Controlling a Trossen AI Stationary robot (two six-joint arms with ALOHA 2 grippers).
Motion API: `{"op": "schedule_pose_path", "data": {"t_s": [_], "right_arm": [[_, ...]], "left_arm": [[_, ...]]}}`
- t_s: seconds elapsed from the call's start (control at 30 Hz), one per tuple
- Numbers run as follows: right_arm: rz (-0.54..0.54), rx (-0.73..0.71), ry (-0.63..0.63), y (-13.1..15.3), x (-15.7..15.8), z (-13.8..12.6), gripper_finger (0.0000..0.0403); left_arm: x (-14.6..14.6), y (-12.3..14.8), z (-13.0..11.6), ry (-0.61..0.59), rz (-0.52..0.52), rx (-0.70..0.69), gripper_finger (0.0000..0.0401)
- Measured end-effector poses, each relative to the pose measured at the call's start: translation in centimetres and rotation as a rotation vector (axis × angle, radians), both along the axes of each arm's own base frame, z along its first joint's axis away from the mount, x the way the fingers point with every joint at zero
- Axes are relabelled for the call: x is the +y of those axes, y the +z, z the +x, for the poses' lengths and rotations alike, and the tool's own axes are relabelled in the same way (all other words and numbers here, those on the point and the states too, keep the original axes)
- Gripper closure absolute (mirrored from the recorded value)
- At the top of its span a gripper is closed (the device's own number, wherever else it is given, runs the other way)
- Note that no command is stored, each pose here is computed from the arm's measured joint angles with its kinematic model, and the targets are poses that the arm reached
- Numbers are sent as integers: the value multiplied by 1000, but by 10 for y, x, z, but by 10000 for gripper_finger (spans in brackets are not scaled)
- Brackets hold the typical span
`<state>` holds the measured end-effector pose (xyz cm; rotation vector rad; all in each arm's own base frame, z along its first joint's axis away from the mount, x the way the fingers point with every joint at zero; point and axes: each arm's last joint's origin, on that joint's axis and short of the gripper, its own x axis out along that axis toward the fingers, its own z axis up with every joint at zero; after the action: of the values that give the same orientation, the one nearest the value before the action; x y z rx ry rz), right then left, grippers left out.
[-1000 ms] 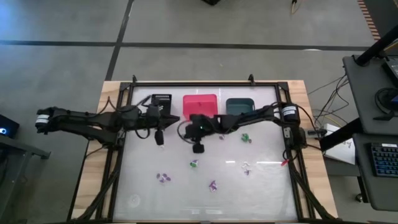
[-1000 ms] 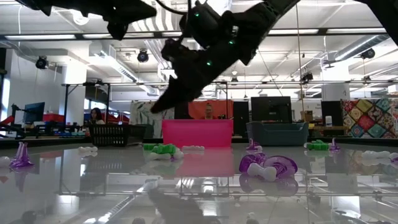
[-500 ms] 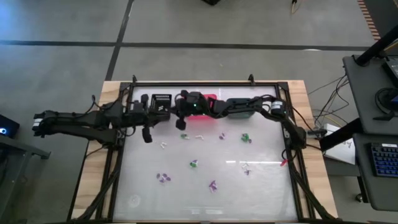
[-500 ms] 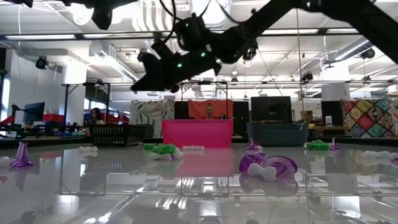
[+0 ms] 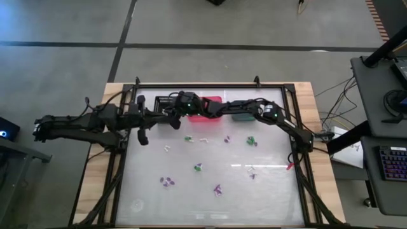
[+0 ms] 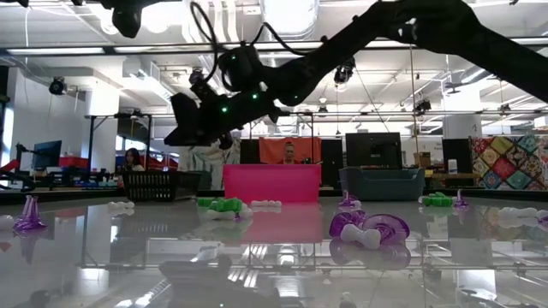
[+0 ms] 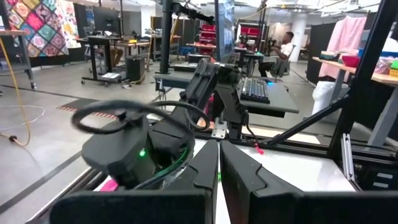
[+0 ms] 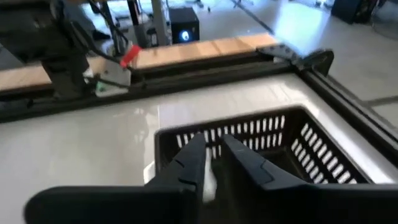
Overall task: Sort Halloween decoration
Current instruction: Put the white bone toy into the black bin, then put the purple hat toy into the pink bin
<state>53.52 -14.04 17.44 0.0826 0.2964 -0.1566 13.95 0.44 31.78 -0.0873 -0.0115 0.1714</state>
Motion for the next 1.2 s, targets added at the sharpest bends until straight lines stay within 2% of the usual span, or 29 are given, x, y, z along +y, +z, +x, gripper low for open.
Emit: {"op": "schedule_pose_path", "data": {"t_s": [0.23,0.4,0.57,0.8,1.03,1.2], "right_arm": [[12,47,4,8,0,0,315],[-17,160,28,31,4,-14,304],[-31,325,64,52,11,-37,306],[-5,516,109,70,27,-66,319],[15,575,138,76,48,-95,326],[43,593,137,82,65,-123,322]], "left_arm": [[0,-3,0,8,11,30,401],[1,-8,3,27,-23,74,401],[1,-14,9,32,-121,114,401],[0,-35,18,70,-301,270,401],[-3,-51,24,30,-425,409,401],[-7,-66,23,29,-518,571,401]]}}
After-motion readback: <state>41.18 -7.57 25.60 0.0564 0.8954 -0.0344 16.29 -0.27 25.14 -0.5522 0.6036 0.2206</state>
